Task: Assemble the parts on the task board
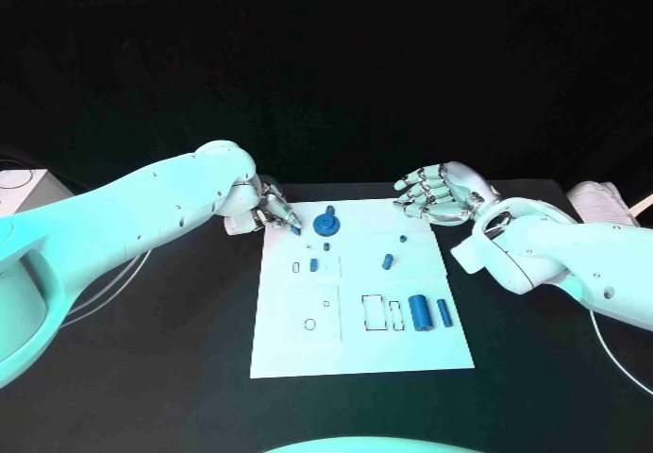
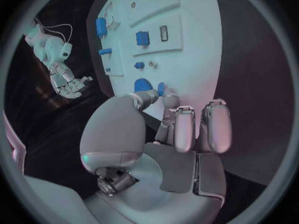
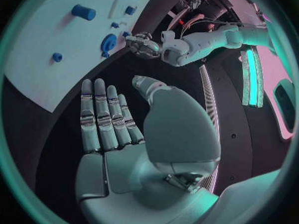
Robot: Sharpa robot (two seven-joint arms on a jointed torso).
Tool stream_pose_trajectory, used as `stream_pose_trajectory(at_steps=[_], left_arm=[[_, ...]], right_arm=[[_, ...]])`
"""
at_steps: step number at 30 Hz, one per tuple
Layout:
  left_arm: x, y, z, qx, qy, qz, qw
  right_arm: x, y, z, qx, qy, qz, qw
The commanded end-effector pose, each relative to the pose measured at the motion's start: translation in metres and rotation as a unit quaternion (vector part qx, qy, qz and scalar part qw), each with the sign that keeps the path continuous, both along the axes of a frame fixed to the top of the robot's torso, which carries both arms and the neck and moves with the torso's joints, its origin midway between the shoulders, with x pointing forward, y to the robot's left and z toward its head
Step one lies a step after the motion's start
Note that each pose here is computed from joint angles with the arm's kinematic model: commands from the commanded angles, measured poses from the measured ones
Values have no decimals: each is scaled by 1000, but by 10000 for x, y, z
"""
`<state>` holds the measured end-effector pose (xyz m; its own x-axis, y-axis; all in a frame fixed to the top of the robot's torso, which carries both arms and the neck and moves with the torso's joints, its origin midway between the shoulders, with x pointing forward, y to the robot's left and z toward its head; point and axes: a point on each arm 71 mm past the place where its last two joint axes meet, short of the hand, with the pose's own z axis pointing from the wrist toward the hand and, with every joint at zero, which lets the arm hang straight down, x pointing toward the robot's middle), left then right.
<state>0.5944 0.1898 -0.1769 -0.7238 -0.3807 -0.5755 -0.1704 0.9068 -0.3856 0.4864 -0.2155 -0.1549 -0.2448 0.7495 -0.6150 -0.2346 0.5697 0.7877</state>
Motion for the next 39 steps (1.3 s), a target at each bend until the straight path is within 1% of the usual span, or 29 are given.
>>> stream_pose_trajectory(at_steps=[1, 8, 13, 17, 23, 28, 33, 39], left_arm=[[-23, -33, 21, -35, -2, 9, 999], [-107, -1, 53, -59, -9, 15, 998], [-207, 23, 81, -69, -15, 12, 997], [-298, 31, 111, -69, -32, 6, 997], [-412, 34, 124, -62, -55, -1, 997], [-519, 43, 94, -43, -83, -7, 996], [-621, 32, 26, -23, -106, -13, 994], [-689, 26, -67, -5, -109, -17, 994]], right_arm=[[-1, 5, -1, -2, 0, 6, 1000], [6, -15, -2, -2, 0, 4, 1000], [8, -27, -3, -3, 0, 2, 1000], [7, -36, -3, -3, 0, 1, 1000], [6, -47, -3, -3, 0, 0, 1000], [5, -55, -3, -3, 0, -1, 1000], [4, -60, -2, -3, 0, -2, 1000], [3, -63, -2, -3, 0, -2, 1000]])
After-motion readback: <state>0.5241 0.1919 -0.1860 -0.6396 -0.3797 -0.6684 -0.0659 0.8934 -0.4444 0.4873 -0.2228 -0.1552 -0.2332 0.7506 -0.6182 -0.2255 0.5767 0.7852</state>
